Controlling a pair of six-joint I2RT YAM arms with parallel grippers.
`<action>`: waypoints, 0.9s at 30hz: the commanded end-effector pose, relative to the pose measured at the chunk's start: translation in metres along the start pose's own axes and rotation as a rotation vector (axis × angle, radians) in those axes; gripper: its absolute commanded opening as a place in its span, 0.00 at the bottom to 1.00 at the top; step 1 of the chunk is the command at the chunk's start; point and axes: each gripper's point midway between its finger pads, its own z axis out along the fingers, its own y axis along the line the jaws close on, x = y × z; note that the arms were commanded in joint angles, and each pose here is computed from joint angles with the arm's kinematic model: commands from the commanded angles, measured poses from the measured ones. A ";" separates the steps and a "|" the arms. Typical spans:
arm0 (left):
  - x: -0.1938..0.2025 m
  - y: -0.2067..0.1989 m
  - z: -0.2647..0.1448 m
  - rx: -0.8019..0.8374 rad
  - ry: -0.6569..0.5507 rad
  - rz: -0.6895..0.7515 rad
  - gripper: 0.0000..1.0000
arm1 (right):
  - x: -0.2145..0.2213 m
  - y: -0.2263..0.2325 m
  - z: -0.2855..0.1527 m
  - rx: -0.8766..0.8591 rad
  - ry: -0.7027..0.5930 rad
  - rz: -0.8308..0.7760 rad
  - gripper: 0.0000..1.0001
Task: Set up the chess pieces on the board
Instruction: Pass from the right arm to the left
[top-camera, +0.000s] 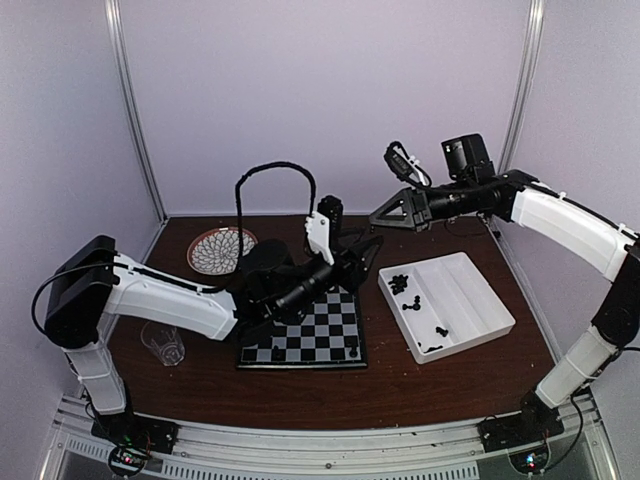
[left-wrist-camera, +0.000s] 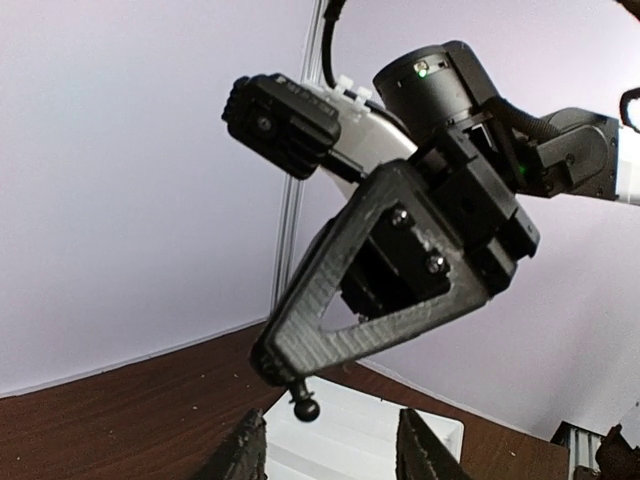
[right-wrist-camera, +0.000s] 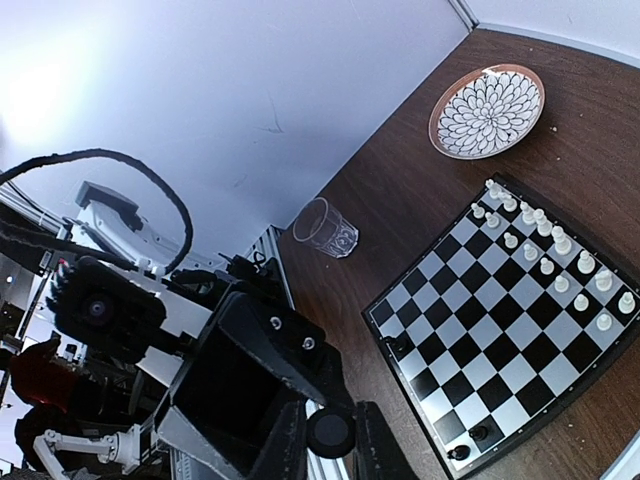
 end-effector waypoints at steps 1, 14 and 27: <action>-0.029 -0.007 0.010 0.018 -0.107 -0.030 0.40 | -0.006 0.018 -0.008 -0.046 -0.036 -0.024 0.14; -0.024 -0.001 0.015 -0.022 -0.090 -0.057 0.31 | -0.007 0.026 -0.009 -0.088 -0.050 -0.014 0.15; -0.024 -0.005 0.017 -0.005 -0.087 -0.054 0.06 | -0.005 0.023 -0.008 -0.092 -0.054 -0.005 0.16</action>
